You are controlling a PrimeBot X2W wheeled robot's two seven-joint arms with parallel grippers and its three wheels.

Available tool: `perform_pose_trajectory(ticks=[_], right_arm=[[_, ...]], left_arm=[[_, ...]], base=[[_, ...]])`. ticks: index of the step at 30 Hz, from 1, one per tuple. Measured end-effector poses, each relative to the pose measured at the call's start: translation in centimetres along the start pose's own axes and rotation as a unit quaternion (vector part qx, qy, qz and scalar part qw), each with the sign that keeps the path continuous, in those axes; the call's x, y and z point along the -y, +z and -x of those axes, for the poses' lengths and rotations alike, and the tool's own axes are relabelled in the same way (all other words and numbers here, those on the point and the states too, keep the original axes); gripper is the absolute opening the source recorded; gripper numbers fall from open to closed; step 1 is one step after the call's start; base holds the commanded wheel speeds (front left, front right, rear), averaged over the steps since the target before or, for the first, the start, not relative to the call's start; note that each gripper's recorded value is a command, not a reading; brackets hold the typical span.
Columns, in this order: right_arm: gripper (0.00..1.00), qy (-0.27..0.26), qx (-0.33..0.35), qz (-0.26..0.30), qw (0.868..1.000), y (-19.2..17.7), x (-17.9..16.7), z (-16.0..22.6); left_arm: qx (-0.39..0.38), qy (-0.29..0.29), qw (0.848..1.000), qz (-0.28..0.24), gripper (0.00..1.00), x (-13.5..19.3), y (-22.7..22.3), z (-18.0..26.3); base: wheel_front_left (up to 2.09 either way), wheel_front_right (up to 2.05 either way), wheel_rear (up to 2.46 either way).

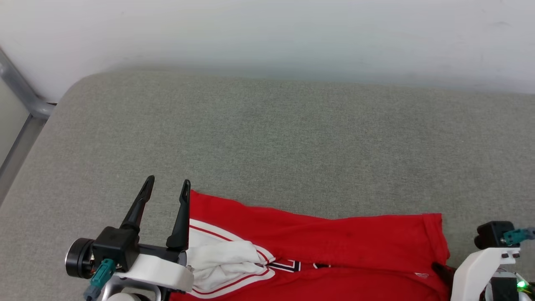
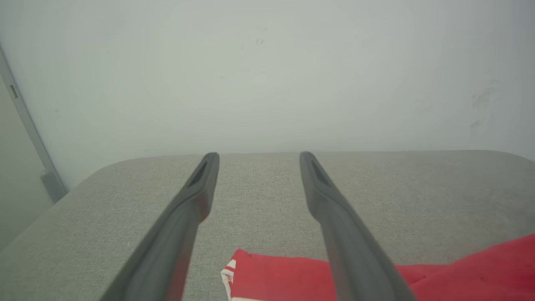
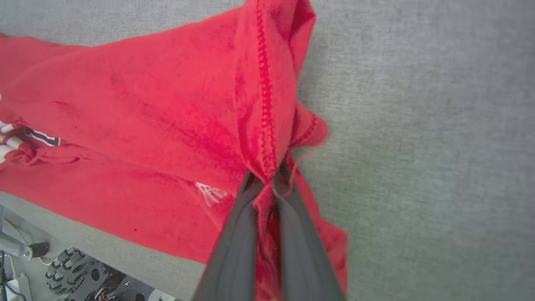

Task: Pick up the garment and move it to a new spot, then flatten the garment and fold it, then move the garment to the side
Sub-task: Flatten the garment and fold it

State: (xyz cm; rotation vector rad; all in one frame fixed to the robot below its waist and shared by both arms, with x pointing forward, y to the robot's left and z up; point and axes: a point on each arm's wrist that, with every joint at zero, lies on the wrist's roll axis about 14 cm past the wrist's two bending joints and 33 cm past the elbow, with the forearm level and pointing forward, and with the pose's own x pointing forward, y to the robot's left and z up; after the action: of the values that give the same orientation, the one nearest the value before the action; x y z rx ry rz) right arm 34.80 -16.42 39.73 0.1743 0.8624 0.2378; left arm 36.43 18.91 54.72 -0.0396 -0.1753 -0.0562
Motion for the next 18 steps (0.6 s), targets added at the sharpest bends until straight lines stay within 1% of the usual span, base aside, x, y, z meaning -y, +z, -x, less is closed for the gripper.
perform_pose_trajectory(ticks=[4,7,13,16,18], right_arm=[[0.0,-0.032,0.014,-0.015,0.999,0.5,2.4,1.5],[0.0,-0.063,0.018,-0.034,0.997,0.1,4.5,2.8],[0.0,-0.131,0.026,-0.078,0.988,-1.1,9.2,6.1],[0.0,-0.138,0.031,-0.1,0.985,-1.2,9.7,7.0],[0.0,-0.12,0.027,-0.129,0.984,-1.5,9.0,6.9]], left_arm=[[0.003,-0.01,1.0,-0.001,1.0,0.6,0.1,-0.1],[0.005,-0.016,1.0,-0.002,1.0,0.9,0.3,-0.2],[0.003,-0.027,1.0,-0.003,1.0,1.6,0.3,0.0],[0.003,-0.031,1.0,-0.003,1.0,1.9,0.4,0.0],[0.002,-0.033,0.999,-0.003,1.0,2.0,0.4,0.0]], base=[[0.0,0.0,0.0],[0.0,0.0,0.0],[0.0,0.0,0.0],[0.0,0.0,0.0],[0.0,0.0,0.0]])
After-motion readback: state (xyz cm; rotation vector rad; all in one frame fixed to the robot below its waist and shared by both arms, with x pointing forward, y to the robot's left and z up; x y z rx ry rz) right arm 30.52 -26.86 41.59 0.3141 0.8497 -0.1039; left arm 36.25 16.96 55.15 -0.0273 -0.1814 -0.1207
